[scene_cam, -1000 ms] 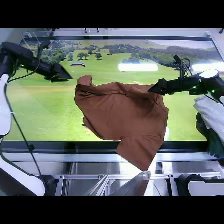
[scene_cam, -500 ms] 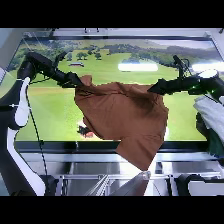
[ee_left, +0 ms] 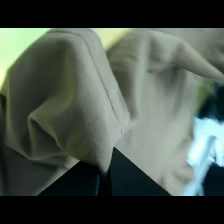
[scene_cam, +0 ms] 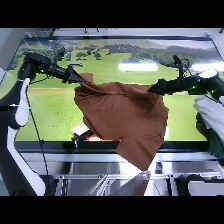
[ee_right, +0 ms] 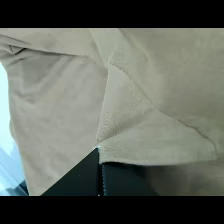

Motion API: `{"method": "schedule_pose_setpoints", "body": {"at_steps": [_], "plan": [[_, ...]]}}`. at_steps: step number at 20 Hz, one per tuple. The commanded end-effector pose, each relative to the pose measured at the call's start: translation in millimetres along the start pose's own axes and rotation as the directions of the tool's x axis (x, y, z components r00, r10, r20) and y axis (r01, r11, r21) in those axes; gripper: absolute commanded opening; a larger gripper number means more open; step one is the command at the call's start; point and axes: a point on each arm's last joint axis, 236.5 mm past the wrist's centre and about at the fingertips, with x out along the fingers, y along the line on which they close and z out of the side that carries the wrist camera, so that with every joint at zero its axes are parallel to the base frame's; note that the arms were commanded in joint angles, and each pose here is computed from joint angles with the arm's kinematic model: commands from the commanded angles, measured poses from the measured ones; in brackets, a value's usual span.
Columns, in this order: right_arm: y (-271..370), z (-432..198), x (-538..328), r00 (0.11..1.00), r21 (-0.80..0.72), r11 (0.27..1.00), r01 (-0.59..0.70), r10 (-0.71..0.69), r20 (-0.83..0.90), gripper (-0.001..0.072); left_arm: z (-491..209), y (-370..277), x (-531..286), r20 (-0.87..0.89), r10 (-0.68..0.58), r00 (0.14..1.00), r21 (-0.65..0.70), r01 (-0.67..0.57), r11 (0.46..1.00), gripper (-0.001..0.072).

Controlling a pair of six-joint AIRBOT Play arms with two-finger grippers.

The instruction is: Fold the shirts.

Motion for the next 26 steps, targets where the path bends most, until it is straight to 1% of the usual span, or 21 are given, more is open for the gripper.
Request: {"method": "schedule_pose_setpoints", "body": {"at_steps": [1, 3, 5, 7, 8, 9, 10, 11, 12, 13, 14, 15, 16, 17, 18, 19, 21, 22, 24, 25, 26], "plan": [[16.7, -12.1, -8.1, 0.998, -0.002, 0.999, -0.035, 0.035, -0.05, 0.0014, -22.7, -46.1, -37.2, -0.017, -0.048, 0.999, 0.012, 0.049, 0.999, 0.0017], [39.7, -16.5, -29.7, 0.998, -0.057, 0.998, -0.041, 0.037, -0.059, 0.0013, -51.8, -96.2, -62.0, -0.048, -0.133, 0.99, 0.026, 0.134, 0.991, 0.0018], [82.5, -11.8, -69.8, 0.999, -0.155, 0.987, -0.048, 0.05, 0.007, 0.0013, -73.1, -163.1, -90.0, 0.019, -0.23, 0.973, 0.066, 0.228, 0.971, 0.0018], [145.4, -7.3, -132.1, 0.984, -0.29, 0.956, -0.037, 0.086, 0.157, 0.0014, -104.6, -255.9, -131.2, 0.114, -0.362, 0.925, 0.2, 0.335, 0.921, 0.0018], [185.9, -8.1, -168.8, 0.957, -0.366, 0.93, -0.029, 0.132, 0.259, 0.0014, -126.0, -294.2, -149.3, 0.16, -0.372, 0.915, 0.249, 0.327, 0.912, 0.0018], [230.0, -9.7, -213.2, 0.899, -0.452, 0.892, 0.017, 0.184, 0.397, 0.0014, -149.1, -327.6, -164.7, 0.232, -0.332, 0.914, 0.326, 0.249, 0.912, 0.0019], [265.8, -10.7, -256.5, 0.812, -0.497, 0.861, 0.106, 0.213, 0.543, 0.0014, -167.4, -359.5, -181.1, 0.341, -0.302, 0.89, 0.398, 0.154, 0.904, 0.002], [299.4, -15.3, -304.0, 0.683, -0.509, 0.825, 0.247, 0.224, 0.696, 0.0014, -181.3, -385.1, -197.1, 0.448, -0.274, 0.851, 0.442, 0.056, 0.895, 0.0023], [331.4, -26.6, -347.1, 0.537, -0.493, 0.778, 0.39, 0.243, 0.808, 0.0014, -194.0, -408.8, -213.8, 0.548, -0.241, 0.801, 0.477, -0.062, 0.876, 0.0024], [358.1, -40.4, -379.2, 0.413, -0.463, 0.727, 0.507, 0.266, 0.871, 0.0013, -206.2, -428.5, -224.3, 0.607, -0.205, 0.768, 0.504, -0.174, 0.846, 0.0024], [381.2, -53.5, -402.4, 0.318, -0.426, 0.686, 0.59, 0.288, 0.904, 0.0013, -214.8, -444.2, -231.3, 0.647, -0.166, 0.744, 0.522, -0.273, 0.808, 0.0024], [395.0, -59.4, -413.2, 0.278, -0.404, 0.659, 0.635, 0.293, 0.915, 0.0013, -215.3, -455.5, -238.4, 0.671, -0.146, 0.727, 0.538, -0.341, 0.771, 0.0024], [400.6, -55.7, -421.8, 0.256, -0.382, 0.648, 0.659, 0.285, 0.924, 0.0013, -208.6, -462.1, -248.1, 0.68, -0.141, 0.719, 0.548, -0.371, 0.75, 0.0024], [395.7, -42.7, -426.7, 0.257, -0.371, 0.662, 0.651, 0.268, 0.928, 0.0013, -193.6, -461.0, -261.1, 0.678, -0.144, 0.721, 0.543, -0.359, 0.76, 0.0025], [383.3, -23.8, -426.9, 0.286, -0.381, 0.69, 0.615, 0.255, 0.924, 0.0013, -172.8, -451.0, -273.1, 0.66, -0.155, 0.735, 0.525, -0.305, 0.795, 0.0025], [365.5, -1.7, -421.5, 0.339, -0.413, 0.736, 0.536, 0.261, 0.904, 0.0013, -151.2, -436.4, -279.1, 0.629, -0.171, 0.758, 0.515, -0.242, 0.822, 0.0025], [315.6, 43.6, -385.1, 0.511, -0.506, 0.8, 0.322, 0.303, 0.804, 0.0013, -100.4, -390.8, -264.1, 0.52, -0.194, 0.832, 0.471, -0.09, 0.877, 0.0026], [284.9, 66.9, -356.0, 0.589, -0.509, 0.833, 0.216, 0.305, 0.749, 0.0013, -72.6, -357.2, -243.7, 0.456, -0.178, 0.872, 0.419, -0.034, 0.907, 0.0026], [216.8, 105.2, -261.7, 0.75, -0.449, 0.892, 0.047, 0.266, 0.606, 0.0013, -19.1, -271.9, -190.9, 0.36, -0.088, 0.929, 0.277, -0.017, 0.961, 0.0026], [183.9, 115.3, -208.3, 0.815, -0.403, 0.915, 0.001, 0.233, 0.53, 0.0013, -0.1, -227.1, -159.5, 0.31, -0.045, 0.95, 0.2, -0.019, 0.98, 0.0026], [148.4, 125.6, -155.8, 0.859, -0.341, 0.94, -0.018, 0.19, 0.476, 0.0013, 14.4, -178.2, -127.3, 0.258, -0.019, 0.966, 0.112, -0.01, 0.994, 0.0026]]}}
